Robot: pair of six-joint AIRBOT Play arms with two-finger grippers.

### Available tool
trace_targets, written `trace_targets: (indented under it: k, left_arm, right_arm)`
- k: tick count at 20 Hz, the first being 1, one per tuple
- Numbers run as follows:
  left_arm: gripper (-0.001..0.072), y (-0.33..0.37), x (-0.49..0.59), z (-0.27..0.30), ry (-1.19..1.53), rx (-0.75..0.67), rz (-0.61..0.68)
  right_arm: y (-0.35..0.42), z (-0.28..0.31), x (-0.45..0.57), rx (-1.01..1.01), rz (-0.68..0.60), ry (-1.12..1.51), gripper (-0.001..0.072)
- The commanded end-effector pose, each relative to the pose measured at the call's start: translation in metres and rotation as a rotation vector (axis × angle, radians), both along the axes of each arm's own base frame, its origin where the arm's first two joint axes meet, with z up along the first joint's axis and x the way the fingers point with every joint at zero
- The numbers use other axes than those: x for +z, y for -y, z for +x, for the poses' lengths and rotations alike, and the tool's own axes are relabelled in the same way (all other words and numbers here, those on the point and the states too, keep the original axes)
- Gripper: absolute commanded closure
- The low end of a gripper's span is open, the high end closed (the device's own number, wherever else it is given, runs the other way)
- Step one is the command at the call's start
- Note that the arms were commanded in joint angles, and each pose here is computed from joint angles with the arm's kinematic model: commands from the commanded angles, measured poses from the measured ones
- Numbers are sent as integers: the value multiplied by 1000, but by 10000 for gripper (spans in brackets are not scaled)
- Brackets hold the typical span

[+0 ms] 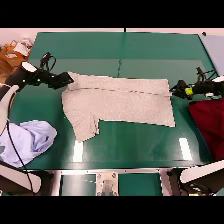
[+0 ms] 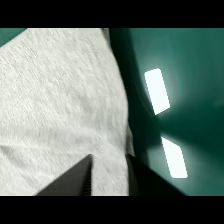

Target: Fold the shirts.

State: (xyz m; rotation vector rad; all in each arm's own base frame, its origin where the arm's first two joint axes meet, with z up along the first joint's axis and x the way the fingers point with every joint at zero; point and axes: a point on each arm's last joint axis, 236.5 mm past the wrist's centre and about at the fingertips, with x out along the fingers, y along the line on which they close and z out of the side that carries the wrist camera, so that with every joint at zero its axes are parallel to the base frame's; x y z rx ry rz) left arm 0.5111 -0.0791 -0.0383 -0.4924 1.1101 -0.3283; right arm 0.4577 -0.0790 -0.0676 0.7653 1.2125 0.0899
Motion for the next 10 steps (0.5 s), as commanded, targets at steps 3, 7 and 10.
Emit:
trace_targets:
  k: [3, 7, 10]
  left_arm:
    - [682, -23, 17, -67, -290, -68, -124]
    - [690, -28, 27, -113, -390, -94, -70]
    - [690, -17, 29, -164, -367, -56, -38]
  right_arm:
    - [44, -63, 19, -46, -32, -168, 701]
    - [20, -113, 25, -96, -17, -200, 701]
    - [-13, -168, 14, -178, -20, -215, 701]
